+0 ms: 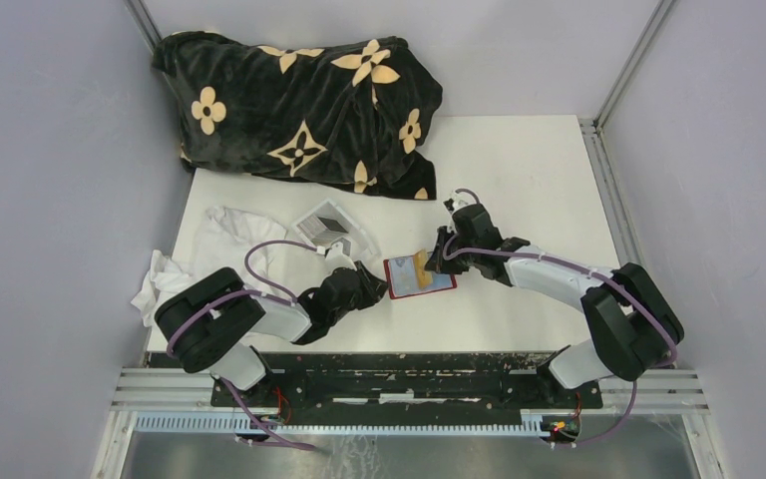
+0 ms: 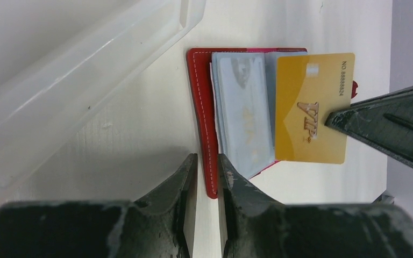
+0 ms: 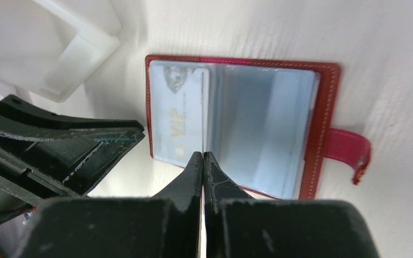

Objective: Put the credit cards into the card holder
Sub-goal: Insert the credit card into the card holder.

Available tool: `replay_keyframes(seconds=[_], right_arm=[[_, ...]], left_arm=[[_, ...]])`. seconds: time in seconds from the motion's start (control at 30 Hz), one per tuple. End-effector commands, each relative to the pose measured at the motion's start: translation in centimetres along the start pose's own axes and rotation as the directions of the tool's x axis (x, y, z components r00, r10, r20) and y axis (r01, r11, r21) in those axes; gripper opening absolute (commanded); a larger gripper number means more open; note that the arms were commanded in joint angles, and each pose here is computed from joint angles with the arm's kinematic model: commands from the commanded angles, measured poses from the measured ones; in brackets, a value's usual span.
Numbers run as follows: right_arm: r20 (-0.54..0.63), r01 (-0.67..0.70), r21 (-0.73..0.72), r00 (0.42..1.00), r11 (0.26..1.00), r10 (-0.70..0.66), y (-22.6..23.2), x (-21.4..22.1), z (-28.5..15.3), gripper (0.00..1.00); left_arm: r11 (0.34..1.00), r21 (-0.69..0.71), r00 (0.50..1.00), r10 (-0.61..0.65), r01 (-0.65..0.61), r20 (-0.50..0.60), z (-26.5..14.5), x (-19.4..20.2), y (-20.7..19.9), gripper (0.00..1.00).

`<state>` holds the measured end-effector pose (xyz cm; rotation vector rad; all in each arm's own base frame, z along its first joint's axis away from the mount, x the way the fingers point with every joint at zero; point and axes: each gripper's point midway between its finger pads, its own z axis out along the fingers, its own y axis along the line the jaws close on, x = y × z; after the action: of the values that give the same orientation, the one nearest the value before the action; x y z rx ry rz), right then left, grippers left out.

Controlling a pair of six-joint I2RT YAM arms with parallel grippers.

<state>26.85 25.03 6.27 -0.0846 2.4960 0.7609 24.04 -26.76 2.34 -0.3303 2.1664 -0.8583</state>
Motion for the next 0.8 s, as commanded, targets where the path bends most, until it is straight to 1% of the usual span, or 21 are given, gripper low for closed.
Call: replay_keyframes(seconds=[0.0,0.37,0.77], right_arm=[[0.055,-0.001,-0.016,0.998,1.000,0.002,-0.2,-2.3,-0.1,0.01],[0.024,-0.067,-0.078,0.997,0.995,0.069,-0.4,-2.1,0.5,0.01],[-0.024,-0.122,-0.096,0.992,0.988,0.120,-1.1,-1.1,1.2,0.01]], left_arm=[[0.999,-0.005,0.999,0.038,-0.038,0.033,0.0,-0.8,-0.1,0.26],[0.999,-0.003,0.999,0.050,-0.050,0.019,0.6,-0.5,-0.4,0.24],[0.998,-0.006,0.998,0.057,-0.057,0.003,1.0,-0.2,-0.5,0.23]])
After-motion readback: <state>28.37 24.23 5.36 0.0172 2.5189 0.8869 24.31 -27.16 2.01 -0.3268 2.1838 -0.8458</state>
